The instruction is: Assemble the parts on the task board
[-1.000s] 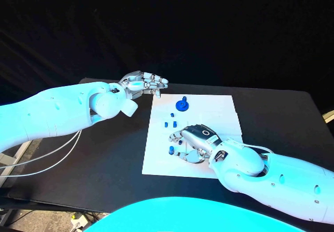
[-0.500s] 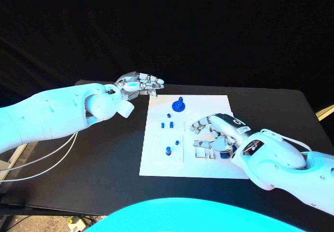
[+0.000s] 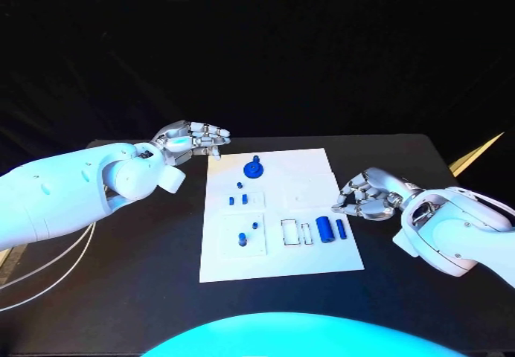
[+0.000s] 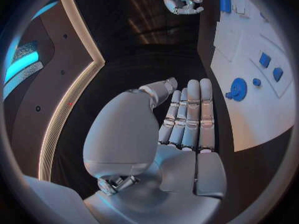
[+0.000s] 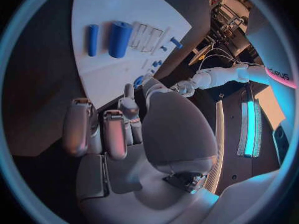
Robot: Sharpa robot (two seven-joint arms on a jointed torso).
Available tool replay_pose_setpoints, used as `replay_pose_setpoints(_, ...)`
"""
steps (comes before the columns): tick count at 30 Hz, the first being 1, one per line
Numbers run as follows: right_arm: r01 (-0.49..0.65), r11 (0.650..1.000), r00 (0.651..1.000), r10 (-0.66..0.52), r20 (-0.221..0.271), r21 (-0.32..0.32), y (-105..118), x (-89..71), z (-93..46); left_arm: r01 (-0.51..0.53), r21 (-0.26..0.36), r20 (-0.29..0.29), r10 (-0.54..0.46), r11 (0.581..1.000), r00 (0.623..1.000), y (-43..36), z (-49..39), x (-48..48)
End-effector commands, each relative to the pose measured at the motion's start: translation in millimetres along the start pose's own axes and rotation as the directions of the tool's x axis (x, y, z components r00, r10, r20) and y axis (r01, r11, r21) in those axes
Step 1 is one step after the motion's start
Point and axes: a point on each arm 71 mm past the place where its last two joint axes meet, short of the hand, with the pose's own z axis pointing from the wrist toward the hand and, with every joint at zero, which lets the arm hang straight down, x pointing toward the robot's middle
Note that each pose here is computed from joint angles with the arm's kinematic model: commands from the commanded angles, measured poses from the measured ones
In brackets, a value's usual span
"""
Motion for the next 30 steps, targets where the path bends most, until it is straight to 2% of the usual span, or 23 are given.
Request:
replay_pose_setpoints(1,0.017,0.999,1.0,-0.017,-0.009,0.034,-5,2.8,-2.9,0.004,0.003,-0.007,-0.004,1.0,1.0,-0.1,0.7,1.9)
replay_pose_setpoints(5,0.034,0.997,0.999,-0.033,-0.015,0.072,-10,8.5,-4.6,0.006,0.002,-0.009,-0.006,1.0,1.0,0.4,1.0,2.3)
replay_pose_setpoints(10,0.046,0.995,0.999,-0.045,-0.022,0.088,-10,18.5,-2.7,0.006,0.002,-0.009,-0.006,1.0,1.0,0.8,0.9,2.3)
replay_pose_setpoints(22,0.056,0.994,0.997,-0.051,-0.061,0.098,-8,38.2,3.4,0.006,0.001,-0.009,-0.006,1.0,1.0,0.9,0.2,1.5)
replay_pose_setpoints(30,0.083,0.991,0.993,-0.073,-0.091,0.106,-7,45.8,7.8,0.007,0.0,-0.009,-0.007,1.0,1.0,0.9,0.0,1.3)
